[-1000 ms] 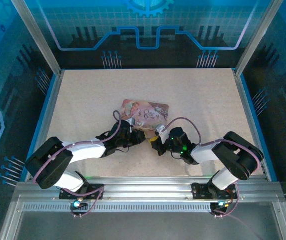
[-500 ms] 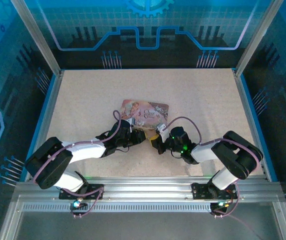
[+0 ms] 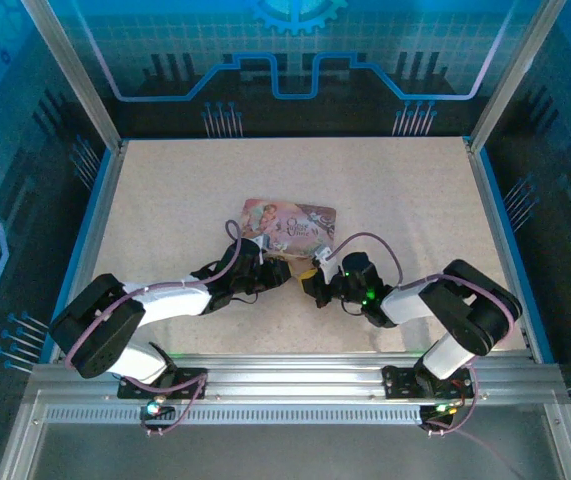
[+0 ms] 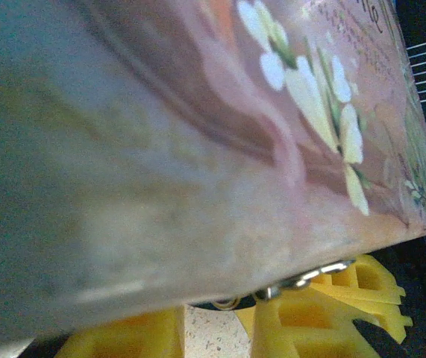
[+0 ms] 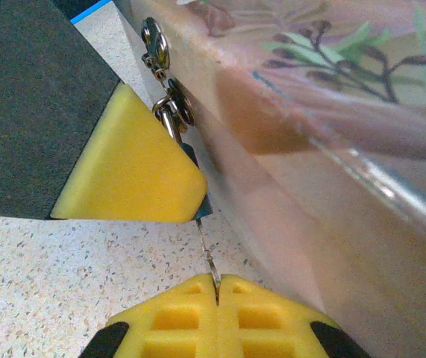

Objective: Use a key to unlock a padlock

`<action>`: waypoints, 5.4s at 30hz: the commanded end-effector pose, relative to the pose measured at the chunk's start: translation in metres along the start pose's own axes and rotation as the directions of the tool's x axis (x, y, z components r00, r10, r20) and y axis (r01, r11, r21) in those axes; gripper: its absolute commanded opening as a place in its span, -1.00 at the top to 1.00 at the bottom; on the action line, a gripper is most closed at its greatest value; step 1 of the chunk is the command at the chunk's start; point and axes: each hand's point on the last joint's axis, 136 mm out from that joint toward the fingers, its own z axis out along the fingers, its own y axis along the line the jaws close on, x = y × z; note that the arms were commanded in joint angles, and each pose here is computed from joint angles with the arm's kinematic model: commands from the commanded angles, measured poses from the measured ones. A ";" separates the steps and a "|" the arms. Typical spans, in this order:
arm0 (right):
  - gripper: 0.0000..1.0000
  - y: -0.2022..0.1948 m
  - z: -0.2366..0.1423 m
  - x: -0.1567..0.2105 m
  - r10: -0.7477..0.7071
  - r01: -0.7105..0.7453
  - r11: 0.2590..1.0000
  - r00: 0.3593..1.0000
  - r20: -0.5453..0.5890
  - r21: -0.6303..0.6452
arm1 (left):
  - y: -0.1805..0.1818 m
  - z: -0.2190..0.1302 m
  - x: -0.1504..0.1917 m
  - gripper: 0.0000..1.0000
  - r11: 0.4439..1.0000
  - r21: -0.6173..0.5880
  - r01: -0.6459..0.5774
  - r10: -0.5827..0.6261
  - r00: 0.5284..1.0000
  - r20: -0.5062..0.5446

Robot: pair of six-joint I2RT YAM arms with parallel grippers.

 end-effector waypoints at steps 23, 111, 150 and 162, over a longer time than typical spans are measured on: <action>0.94 0.024 0.015 -0.059 -0.062 0.089 0.981 0.986 0.156 -0.172 | -0.053 -0.010 -0.003 0.64 0.985 0.172 0.005 0.004 0.998 -0.056; 0.97 0.021 0.002 -0.007 0.301 -0.314 0.949 0.920 -0.252 -0.013 | 0.007 -0.006 -0.004 -0.16 0.949 0.198 0.244 -0.259 0.964 0.056; 0.96 0.031 0.017 -0.039 0.609 -0.621 0.783 0.778 -0.153 -0.038 | 0.003 0.015 0.010 0.05 0.928 0.204 0.311 -0.316 0.949 -0.009; 0.96 0.022 0.022 -0.035 0.630 -0.637 0.771 0.764 -0.136 -0.006 | 0.006 0.015 0.013 0.04 0.921 0.181 0.345 -0.347 0.938 -0.022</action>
